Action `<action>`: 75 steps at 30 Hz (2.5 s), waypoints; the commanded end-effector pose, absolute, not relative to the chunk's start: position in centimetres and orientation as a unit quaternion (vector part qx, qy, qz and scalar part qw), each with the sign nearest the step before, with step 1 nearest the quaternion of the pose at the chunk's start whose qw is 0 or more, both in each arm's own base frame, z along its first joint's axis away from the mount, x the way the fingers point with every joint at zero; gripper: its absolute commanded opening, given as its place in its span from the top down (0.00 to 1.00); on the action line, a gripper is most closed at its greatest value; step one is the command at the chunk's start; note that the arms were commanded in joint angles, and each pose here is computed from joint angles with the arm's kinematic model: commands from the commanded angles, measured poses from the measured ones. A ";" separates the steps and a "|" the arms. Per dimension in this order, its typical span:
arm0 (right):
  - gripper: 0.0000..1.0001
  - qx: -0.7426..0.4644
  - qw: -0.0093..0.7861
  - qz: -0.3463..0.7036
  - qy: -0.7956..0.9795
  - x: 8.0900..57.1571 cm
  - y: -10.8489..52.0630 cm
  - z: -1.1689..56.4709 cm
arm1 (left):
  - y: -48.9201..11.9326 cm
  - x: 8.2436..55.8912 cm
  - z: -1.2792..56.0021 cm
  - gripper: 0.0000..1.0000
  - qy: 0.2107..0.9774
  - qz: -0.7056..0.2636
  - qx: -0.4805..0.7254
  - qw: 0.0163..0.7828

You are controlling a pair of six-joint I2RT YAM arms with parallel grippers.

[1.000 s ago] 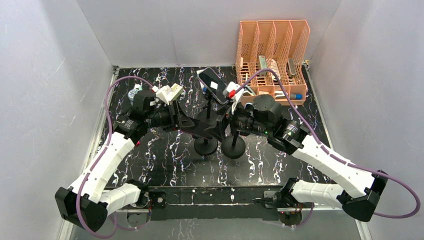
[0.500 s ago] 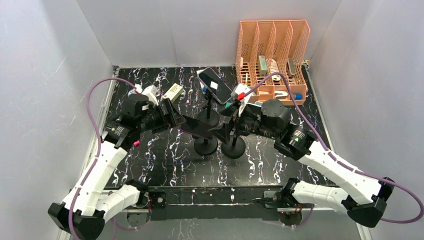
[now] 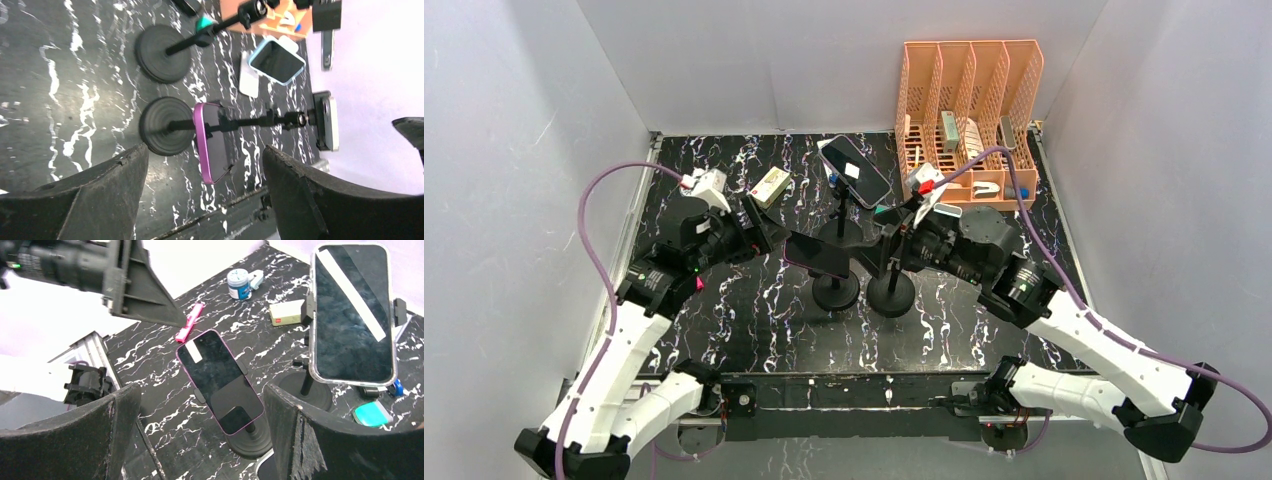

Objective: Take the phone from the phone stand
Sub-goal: Adjust the phone stand with the phone at the center of the board.

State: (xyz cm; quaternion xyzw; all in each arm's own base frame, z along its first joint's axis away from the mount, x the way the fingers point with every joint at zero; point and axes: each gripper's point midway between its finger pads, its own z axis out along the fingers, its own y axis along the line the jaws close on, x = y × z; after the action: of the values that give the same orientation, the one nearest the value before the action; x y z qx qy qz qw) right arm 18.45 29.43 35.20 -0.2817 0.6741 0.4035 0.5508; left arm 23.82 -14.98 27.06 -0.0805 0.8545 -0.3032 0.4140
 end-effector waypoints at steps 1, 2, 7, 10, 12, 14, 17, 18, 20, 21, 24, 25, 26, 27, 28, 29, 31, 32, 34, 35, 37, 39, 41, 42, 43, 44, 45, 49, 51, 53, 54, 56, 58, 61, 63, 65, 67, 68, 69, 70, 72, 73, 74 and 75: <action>0.01 -0.325 0.580 0.439 0.605 16.2 29.3 38.1 | -18.4 23.2 27.3 0.19 0.833 -0.394 -0.046 0.386; 0.01 -0.328 0.580 0.440 0.602 16.0 29.3 38.1 | -18.6 23.2 27.3 0.19 0.829 -0.403 -0.047 0.384; 0.01 -0.337 0.574 0.441 0.602 15.7 29.2 38.2 | -18.8 23.6 26.0 0.20 0.834 -0.404 -0.059 0.370; 0.01 -0.340 0.569 0.443 0.603 15.5 29.3 38.0 | -18.8 23.8 25.0 0.25 0.840 -0.400 -0.069 0.359; 0.01 -0.343 0.567 0.445 0.603 15.4 29.3 37.9 | -18.9 23.9 24.7 0.30 0.839 -0.405 -0.074 0.357; 0.01 -0.347 0.567 0.447 0.599 15.2 29.3 37.9 | -19.1 23.9 24.5 0.36 0.836 -0.413 -0.078 0.352; 0.01 -0.348 0.568 0.449 0.596 15.0 29.3 37.9 | -19.3 23.9 24.1 0.42 0.837 -0.420 -0.078 0.343; 0.01 -0.349 0.568 0.450 0.595 15.0 29.3 37.9 | -19.3 24.0 24.0 0.44 0.837 -0.421 -0.079 0.342; 0.01 -0.349 0.568 0.448 0.596 15.1 29.3 37.9 | -19.2 24.0 23.7 0.47 0.837 -0.423 -0.083 0.337; 0.01 -0.349 0.567 0.449 0.597 15.1 29.3 37.8 | -19.2 24.1 23.5 0.49 0.837 -0.424 -0.084 0.336; 0.01 -0.350 0.564 0.449 0.598 15.1 29.4 37.6 | -19.0 24.1 23.1 0.56 0.836 -0.429 -0.088 0.330; 0.01 -0.350 0.564 0.449 0.598 15.1 29.5 37.5 | -19.0 24.2 23.1 0.58 0.835 -0.432 -0.090 0.329; 0.01 -0.351 0.562 0.449 0.599 15.1 29.5 37.4 | -18.9 24.2 23.0 0.60 0.833 -0.436 -0.091 0.329; 0.01 -0.351 0.562 0.449 0.600 15.1 29.5 37.2 | -18.9 24.3 23.0 0.62 0.831 -0.440 -0.091 0.328; 0.01 -0.351 0.561 0.448 0.601 15.1 29.6 37.1 | -18.9 24.3 22.9 0.64 0.829 -0.444 -0.093 0.326; 0.01 -0.351 0.560 0.448 0.602 15.1 29.6 36.9 | -19.0 24.3 22.9 0.66 0.826 -0.450 -0.094 0.325; 0.01 -0.352 0.559 0.446 0.604 15.2 29.6 36.8 | -19.0 24.4 22.8 0.69 0.820 -0.464 -0.097 0.322; 0.01 -0.353 0.557 0.447 0.605 15.2 29.6 36.7 | -19.1 24.4 22.7 0.70 0.817 -0.471 -0.098 0.319; 0.01 -0.354 0.555 0.445 0.607 15.2 29.7 36.6 | -19.4 24.5 22.8 0.71 0.810 -0.485 -0.096 0.315; 0.01 -0.354 0.554 0.445 0.608 15.2 29.7 36.6 | -19.5 24.6 23.0 0.71 0.806 -0.491 -0.093 0.316; 0.01 -0.354 0.554 0.443 0.610 15.3 29.7 36.5 | -19.6 24.6 23.2 0.72 0.804 -0.497 -0.087 0.315; 0.01 -0.355 0.553 0.443 0.610 15.3 29.8 36.5 | -19.8 24.5 23.4 0.72 0.801 -0.503 -0.081 0.315; 0.01 -0.355 0.553 0.442 0.611 15.4 29.9 36.4 | -19.9 24.4 23.3 0.73 0.800 -0.507 -0.076 0.311; 0.01 -0.356 0.552 0.442 0.611 15.4 29.9 36.4 | -19.9 24.4 23.3 0.75 0.801 -0.507 -0.075 0.311; 0.01 -0.357 0.551 0.442 0.611 15.4 30.0 36.3 | -19.9 24.4 23.3 0.76 0.800 -0.508 -0.074 0.311; 0.01 -0.357 0.551 0.443 0.611 15.5 30.0 36.4 | -20.0 24.4 23.3 0.78 0.800 -0.508 -0.072 0.310; 0.01 -0.357 0.550 0.443 0.611 15.4 30.1 36.4 | -19.9 24.4 23.3 0.79 0.800 -0.508 -0.073 0.310; 0.01 -0.361 0.547 0.443 0.612 15.4 30.2 36.2 | -19.5 24.5 22.7 0.85 0.808 -0.494 -0.079 0.312; 0.01 -0.363 0.546 0.441 0.613 15.4 30.2 36.1 | -19.2 24.4 22.3 0.89 0.814 -0.484 -0.078 0.312; 0.01 -0.365 0.545 0.438 0.615 15.5 30.3 35.9 | -19.2 24.4 22.2 0.93 0.815 -0.483 -0.078 0.312; 0.01 -0.365 0.544 0.436 0.616 15.6 30.3 35.8 | -19.2 24.4 22.2 0.95 0.815 -0.483 -0.077 0.311; 0.01 -0.367 0.542 0.430 0.622 15.8 30.3 35.4 | -19.1 24.4 22.1 1.00 0.816 -0.482 -0.075 0.311; 0.01 -0.372 0.538 0.425 0.625 16.0 30.5 35.1 | -19.1 24.3 22.1 1.00 0.817 -0.480 -0.072 0.311; 0.01 -0.382 0.530 0.414 0.634 16.3 30.8 34.5 | -19.1 24.1 22.4 1.00 0.818 -0.479 -0.066 0.311; 0.01 -0.389 0.530 0.405 0.636 16.7 31.2 34.6 | -19.2 23.9 23.1 1.00 0.814 -0.486 -0.057 0.313; 0.01 -0.397 0.524 0.393 0.643 17.2 31.6 34.4 | -19.5 23.7 24.1 1.00 0.808 -0.496 -0.046 0.315; 0.01 -0.407 0.513 0.381 0.652 17.7 32.1 33.9 | -19.7 23.4 25.1 1.00 0.802 -0.505 -0.032 0.319; 0.01 -0.412 0.512 0.377 0.653 17.9 32.3 33.9 | -19.7 23.2 25.6 1.00 0.799 -0.508 -0.026 0.321; 0.01 -0.416 0.511 0.374 0.653 18.0 32.5 33.9 | -19.7 23.1 26.0 1.00 0.799 -0.507 -0.020 0.324; 0.01 -0.421 0.511 0.372 0.650 18.0 32.8 33.9 | -19.5 23.0 26.3 1.00 0.800 -0.502 -0.018 0.328; 0.01 -0.430 0.511 0.371 0.645 18.0 33.4 34.1 | -19.4 22.7 26.8 1.00 0.801 -0.497 -0.009 0.333; 0.01 -0.439 0.511 0.366 0.642 18.0 33.7 34.0 | -19.4 22.5 26.8 1.00 0.803 -0.496 -0.006 0.332; 0.02 -0.447 0.509 0.364 0.639 17.9 34.2 33.8 | -19.4 22.4 26.9 1.00 0.803 -0.496 -0.003 0.330; 0.02 -0.454 0.506 0.362 0.638 17.7 34.6 33.7 | -19.4 22.3 26.9 1.00 0.803 -0.498 -0.002 0.328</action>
State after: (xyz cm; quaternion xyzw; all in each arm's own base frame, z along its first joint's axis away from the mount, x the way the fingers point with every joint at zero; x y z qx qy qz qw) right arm 18.05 33.43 31.68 -0.4237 0.6687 0.3704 0.4859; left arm 23.27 -19.24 23.43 -0.0492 0.8236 -0.4785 0.3006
